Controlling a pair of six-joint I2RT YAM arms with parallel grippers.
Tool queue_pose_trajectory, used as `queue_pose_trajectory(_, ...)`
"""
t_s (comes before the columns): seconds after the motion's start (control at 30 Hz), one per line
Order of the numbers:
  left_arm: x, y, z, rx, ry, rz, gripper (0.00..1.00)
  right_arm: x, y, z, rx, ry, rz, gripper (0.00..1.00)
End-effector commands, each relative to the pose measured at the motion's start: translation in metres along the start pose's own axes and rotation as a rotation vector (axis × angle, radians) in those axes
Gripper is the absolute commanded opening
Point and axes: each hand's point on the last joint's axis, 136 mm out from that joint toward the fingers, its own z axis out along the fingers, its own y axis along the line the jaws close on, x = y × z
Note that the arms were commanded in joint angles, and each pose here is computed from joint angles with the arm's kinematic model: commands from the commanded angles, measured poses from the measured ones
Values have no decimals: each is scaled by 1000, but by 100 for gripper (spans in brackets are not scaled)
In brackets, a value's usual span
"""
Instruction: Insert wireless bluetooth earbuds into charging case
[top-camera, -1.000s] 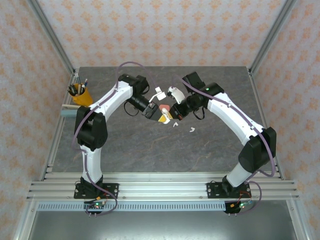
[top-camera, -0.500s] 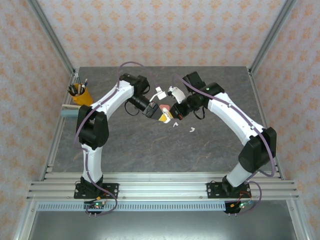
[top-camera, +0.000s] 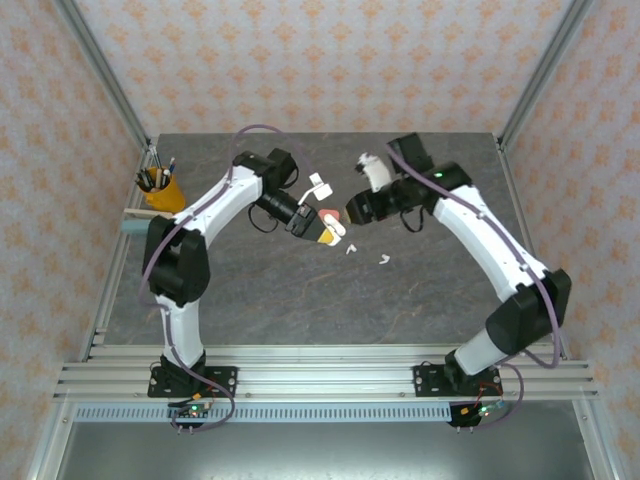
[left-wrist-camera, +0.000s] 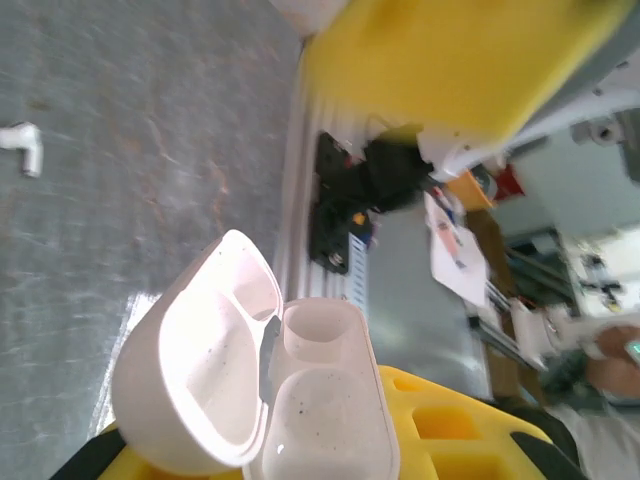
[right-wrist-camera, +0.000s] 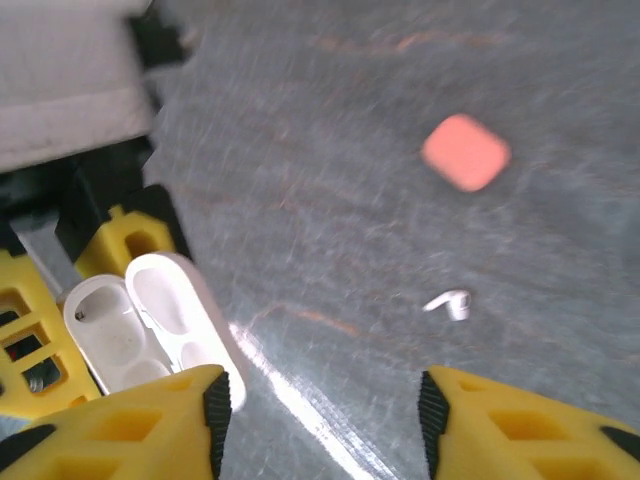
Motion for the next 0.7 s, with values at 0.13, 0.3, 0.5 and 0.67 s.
queue_pose_trajectory(0.13, -44, -17, -45, -392, -236, 168, 0, -20, -26, -69, 157, -255, 235, 60)
queue_pose_trajectory(0.3, -56, -30, -72, -589, -373, 237, 0, -3, -51, -58, 246, -262, 474, 61)
queue_pose_trajectory(0.5, -63, -37, -108, -874, -624, 330, 0, 31, -73, -14, 268, -243, 814, 61)
queue_pose_trajectory(0.67, -54, -42, -141, -1036, -913, 408, 0, 62, -85, 14, 423, -224, 999, 62)
